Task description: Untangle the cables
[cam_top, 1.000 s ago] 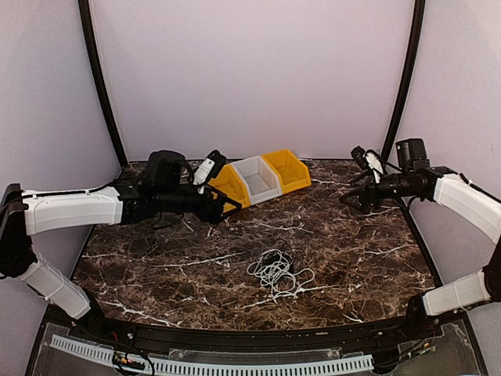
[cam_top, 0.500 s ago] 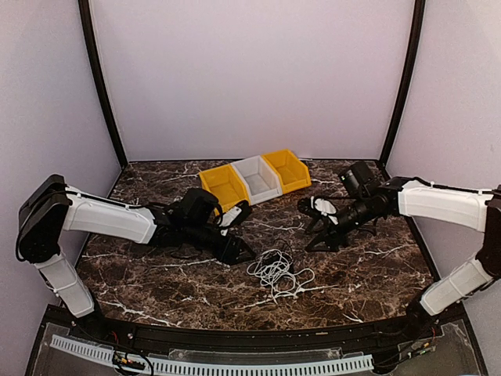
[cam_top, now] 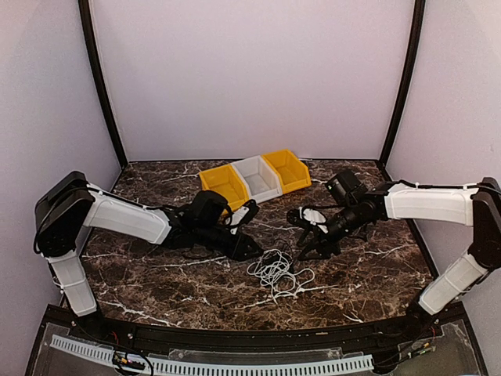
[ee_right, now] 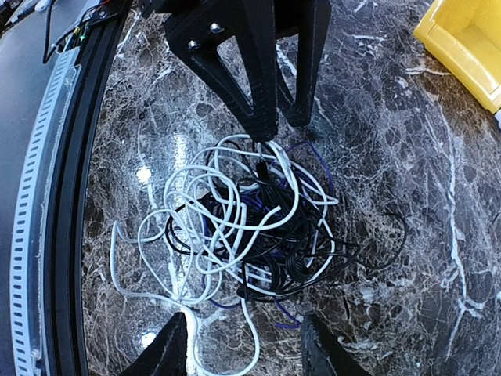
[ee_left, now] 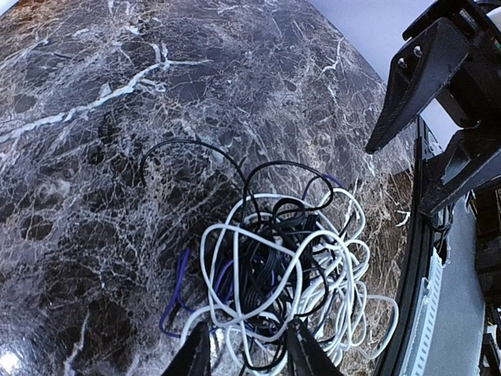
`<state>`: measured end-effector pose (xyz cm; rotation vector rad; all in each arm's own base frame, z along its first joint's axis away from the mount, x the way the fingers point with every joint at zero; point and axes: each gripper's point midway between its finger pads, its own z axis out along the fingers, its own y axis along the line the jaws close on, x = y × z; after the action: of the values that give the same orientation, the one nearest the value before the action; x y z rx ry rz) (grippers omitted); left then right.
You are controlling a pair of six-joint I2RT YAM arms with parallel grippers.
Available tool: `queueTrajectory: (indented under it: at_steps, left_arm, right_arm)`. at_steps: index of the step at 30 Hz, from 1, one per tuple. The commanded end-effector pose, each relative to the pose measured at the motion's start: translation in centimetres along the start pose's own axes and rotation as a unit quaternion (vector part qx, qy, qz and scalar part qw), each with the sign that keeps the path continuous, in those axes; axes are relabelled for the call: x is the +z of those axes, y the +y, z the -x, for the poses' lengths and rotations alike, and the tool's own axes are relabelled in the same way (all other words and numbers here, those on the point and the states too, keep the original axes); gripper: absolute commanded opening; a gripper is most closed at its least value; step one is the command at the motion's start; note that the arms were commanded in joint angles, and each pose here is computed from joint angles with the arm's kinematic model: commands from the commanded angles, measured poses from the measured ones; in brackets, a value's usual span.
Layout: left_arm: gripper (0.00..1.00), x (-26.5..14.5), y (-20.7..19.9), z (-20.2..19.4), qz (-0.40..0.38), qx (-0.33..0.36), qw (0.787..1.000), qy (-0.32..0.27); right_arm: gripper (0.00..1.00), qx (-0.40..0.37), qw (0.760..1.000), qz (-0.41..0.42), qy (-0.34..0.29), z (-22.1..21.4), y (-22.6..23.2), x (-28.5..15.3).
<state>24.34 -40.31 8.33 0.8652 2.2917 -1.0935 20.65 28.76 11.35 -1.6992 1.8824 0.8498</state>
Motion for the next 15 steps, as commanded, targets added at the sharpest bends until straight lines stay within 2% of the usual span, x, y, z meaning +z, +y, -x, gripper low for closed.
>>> queueTrajectory:
  at_steps: [1, 8, 11, 15]
  left_arm:
    - [0.29, 0.38, -0.74, 1.81, -0.021, -0.001, 1.0, -0.02]
    - [0.15, 0.85, -0.62, 2.02, -0.029, 0.0, 0.999, -0.015]
    - [0.13, 0.88, -0.63, 2.23, -0.033, 0.001, 0.999, -0.016]
    - [0.17, 0.97, -0.8, 2.19, -0.039, 0.001, 0.999, -0.013]
  right_arm:
    - [0.46, -0.005, 1.0, 0.0, -0.009, 1.15, -0.36, 0.28]
    - [0.46, -0.001, 1.0, -0.001, -0.007, 1.01, -0.37, 0.31]
    - [0.46, 0.0, 1.0, -0.001, -0.007, 1.0, -0.39, 0.32]
    - [0.46, 0.001, 1.0, 0.0, -0.008, 1.04, -0.41, 0.4]
